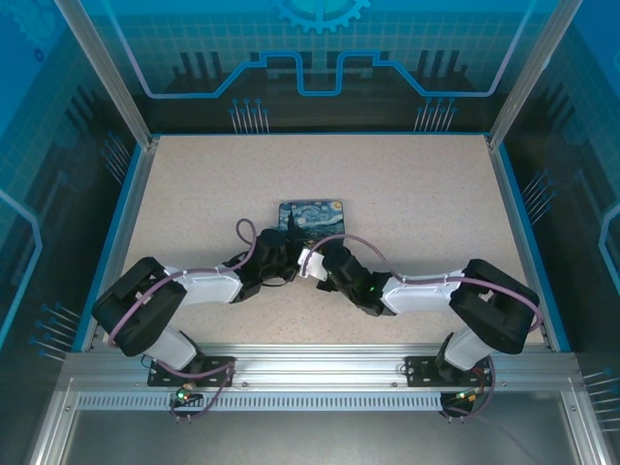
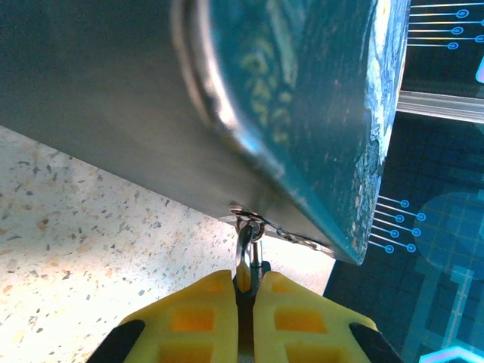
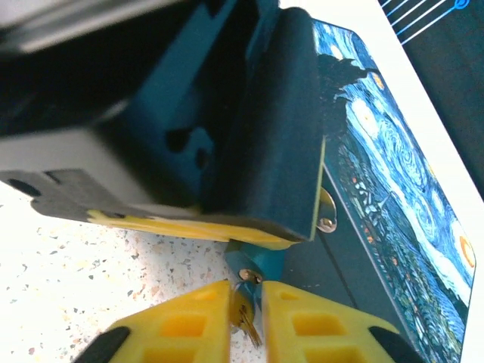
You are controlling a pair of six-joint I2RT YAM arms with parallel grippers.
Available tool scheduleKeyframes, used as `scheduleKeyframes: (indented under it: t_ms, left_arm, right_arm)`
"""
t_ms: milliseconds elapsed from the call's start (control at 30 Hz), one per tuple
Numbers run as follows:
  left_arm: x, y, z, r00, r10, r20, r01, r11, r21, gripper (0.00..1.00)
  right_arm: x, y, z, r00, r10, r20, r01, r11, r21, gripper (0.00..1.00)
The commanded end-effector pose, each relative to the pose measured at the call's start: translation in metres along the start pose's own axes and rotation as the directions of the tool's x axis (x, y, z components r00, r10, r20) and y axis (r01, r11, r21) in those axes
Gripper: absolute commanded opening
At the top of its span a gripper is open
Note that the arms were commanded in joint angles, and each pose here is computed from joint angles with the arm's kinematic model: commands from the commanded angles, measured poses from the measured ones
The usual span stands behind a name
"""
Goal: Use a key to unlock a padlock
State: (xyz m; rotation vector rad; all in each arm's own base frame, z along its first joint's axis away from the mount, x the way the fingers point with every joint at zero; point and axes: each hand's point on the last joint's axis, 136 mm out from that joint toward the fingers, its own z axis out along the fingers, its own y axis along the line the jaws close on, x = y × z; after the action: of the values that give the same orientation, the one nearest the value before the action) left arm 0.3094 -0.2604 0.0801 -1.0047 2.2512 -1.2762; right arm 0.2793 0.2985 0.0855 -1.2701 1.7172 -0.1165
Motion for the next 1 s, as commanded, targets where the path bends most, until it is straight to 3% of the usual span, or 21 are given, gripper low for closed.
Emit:
scheduleKeyframes:
  t_ms: [0,167,433,767,933,967]
  left_arm:
    - [0.003,-0.032,-0.005,1.000,0.016,-0.022,-0.014,0.997,0.081,0.00]
    - [0.002,-0.034,-0.006,1.000,0.015,-0.013,-0.014,0.996,0.086,0.00]
    - [0.000,-0.036,-0.008,1.000,0.013,-0.002,-0.013,0.995,0.095,0.00]
    - [-0.001,-0.033,-0.008,1.000,0.010,0.011,-0.011,0.995,0.097,0.00]
    - [-0.002,-0.030,-0.007,1.000,0.011,0.016,-0.012,0.996,0.091,0.00]
    - [-0.002,-0.028,-0.007,1.000,0.014,0.018,-0.016,0.996,0.088,0.00]
  right_arm:
    - [-0.007,-0.011,0.003,0.998,0.058,0.023,-0.059,0.998,0.023,0.11]
    - [0.000,-0.010,0.002,0.996,0.094,0.006,-0.094,0.995,0.020,0.00]
    - [0.005,-0.003,0.002,0.951,0.306,-0.034,-0.308,0.946,-0.100,0.00]
    - [0.003,0.000,-0.001,0.755,0.651,-0.083,-0.646,0.717,-0.261,0.00]
    - [0.008,0.001,-0.003,0.769,0.633,-0.092,-0.632,0.731,-0.256,0.01]
    - [0.009,-0.002,-0.005,0.769,0.634,-0.089,-0.633,0.732,-0.252,0.08]
